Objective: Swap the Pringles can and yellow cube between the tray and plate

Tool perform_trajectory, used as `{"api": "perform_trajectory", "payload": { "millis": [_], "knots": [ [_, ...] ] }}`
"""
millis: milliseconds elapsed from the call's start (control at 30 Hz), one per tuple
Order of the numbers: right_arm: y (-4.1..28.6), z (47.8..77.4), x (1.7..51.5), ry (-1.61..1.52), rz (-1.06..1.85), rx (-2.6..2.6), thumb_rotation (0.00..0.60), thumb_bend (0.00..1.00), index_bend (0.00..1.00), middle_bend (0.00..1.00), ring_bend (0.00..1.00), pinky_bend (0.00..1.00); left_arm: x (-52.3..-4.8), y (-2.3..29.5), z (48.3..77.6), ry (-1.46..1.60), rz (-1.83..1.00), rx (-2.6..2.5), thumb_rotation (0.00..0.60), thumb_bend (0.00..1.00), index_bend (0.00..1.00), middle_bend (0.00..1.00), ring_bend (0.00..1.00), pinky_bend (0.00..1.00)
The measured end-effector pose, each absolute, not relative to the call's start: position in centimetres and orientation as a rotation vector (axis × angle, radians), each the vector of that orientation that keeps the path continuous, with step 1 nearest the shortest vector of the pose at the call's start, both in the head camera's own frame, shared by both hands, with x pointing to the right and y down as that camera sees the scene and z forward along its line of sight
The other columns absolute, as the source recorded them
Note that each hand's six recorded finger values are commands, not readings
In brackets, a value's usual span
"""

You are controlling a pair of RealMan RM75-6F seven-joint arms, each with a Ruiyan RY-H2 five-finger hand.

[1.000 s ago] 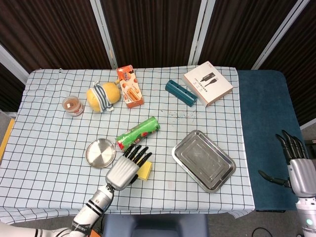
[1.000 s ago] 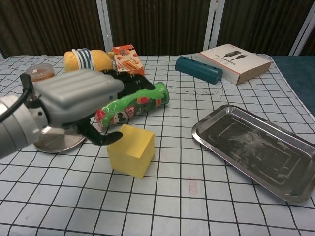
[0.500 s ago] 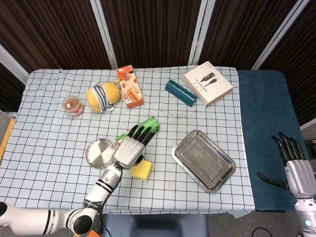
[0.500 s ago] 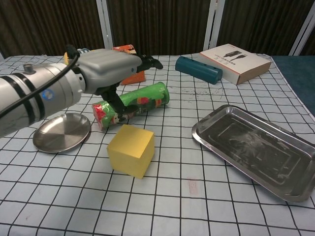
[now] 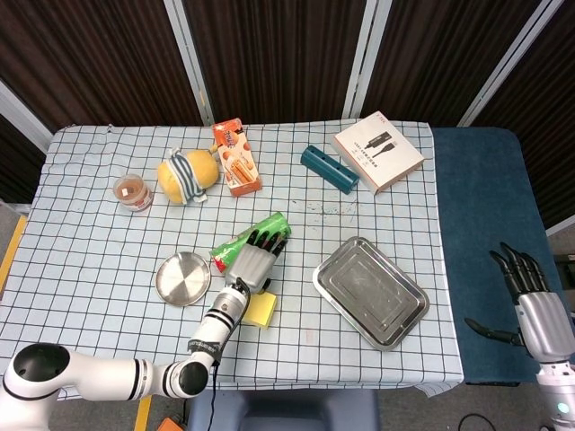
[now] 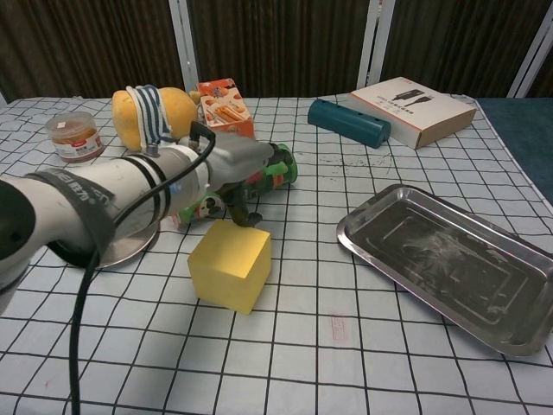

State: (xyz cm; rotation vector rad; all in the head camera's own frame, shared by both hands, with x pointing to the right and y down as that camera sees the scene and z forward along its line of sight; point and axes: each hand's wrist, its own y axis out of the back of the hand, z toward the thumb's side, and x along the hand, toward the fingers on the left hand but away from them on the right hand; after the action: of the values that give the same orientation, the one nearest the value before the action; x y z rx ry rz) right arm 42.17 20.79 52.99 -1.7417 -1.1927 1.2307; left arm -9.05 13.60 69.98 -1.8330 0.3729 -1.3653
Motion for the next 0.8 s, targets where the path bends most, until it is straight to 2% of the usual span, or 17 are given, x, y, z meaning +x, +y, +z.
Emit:
{"api": "perform_trajectory", "payload": {
  "millis": [367,800],
  "knots": [
    [20.7,52.9,42.3,-1.195,1.226,-1.753,0.6,0.06,0.0,0.0,0.0,0.0,-9.7,12.9,72.9,0.401,-1.456,-1.747,0.6,0.37,0.0,0.0,0.0,0.07],
    [20.7,53.4,42.0,-1.168,1.243,-1.767,0.6,0.06,0.0,0.0,0.0,0.0,-11.3,11.1,74.2,0.532,-1.527,-1.64,0.6,0.37,0.0,0.0,0.0,0.08]
  ]
}}
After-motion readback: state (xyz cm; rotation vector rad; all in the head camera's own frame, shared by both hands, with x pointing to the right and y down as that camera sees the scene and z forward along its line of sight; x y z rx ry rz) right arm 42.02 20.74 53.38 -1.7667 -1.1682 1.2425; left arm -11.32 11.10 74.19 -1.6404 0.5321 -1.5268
